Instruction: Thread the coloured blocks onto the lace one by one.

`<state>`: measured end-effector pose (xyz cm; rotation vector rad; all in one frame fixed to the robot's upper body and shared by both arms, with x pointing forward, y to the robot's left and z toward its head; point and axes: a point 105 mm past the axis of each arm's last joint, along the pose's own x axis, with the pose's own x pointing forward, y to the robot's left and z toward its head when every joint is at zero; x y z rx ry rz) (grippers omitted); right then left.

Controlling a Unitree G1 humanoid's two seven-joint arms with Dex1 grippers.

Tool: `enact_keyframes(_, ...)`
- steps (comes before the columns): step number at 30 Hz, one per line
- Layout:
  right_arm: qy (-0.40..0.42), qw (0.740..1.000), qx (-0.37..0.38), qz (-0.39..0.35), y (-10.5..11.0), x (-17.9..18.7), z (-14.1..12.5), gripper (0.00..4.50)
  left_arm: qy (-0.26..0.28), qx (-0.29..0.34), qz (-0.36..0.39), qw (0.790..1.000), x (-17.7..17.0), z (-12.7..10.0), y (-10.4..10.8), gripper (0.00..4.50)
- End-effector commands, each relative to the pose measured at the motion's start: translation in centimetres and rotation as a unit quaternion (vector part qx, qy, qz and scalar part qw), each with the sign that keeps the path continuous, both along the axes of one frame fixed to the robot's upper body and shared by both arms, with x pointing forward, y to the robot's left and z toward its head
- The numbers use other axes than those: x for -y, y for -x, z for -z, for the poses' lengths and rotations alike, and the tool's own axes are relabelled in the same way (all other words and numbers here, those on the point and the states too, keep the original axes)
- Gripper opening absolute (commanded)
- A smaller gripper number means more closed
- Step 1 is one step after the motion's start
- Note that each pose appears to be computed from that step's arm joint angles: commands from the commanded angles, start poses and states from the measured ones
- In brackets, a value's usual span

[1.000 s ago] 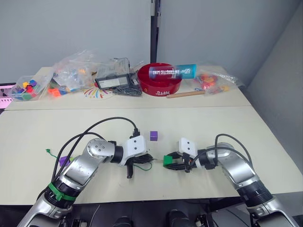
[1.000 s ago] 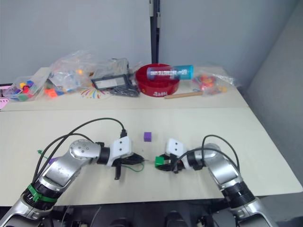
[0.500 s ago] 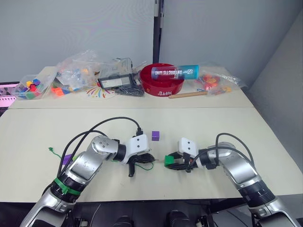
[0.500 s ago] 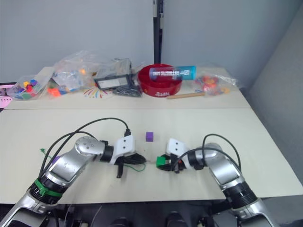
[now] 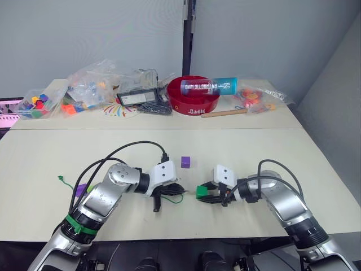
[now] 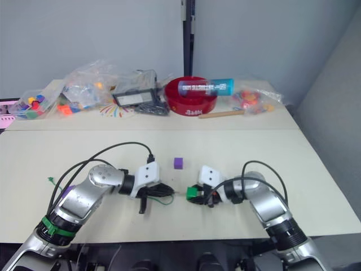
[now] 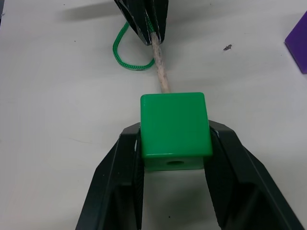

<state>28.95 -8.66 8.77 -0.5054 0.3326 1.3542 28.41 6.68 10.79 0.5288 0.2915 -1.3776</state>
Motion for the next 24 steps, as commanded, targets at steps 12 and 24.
enact_keyframes(12, -0.004, 0.996, -0.039, -0.081, 2.2, -0.7, 1.3, 1.19, 0.088, -0.030, 0.081, 0.992, 3.4, -1.3, 4.3, 0.00)
enact_keyframes(24, 0.019, 0.994, -0.043, -0.099, 2.3, 0.5, 2.4, 1.19, 0.087, -0.043, 0.067, 0.993, 2.7, -0.7, 4.8, 0.00)
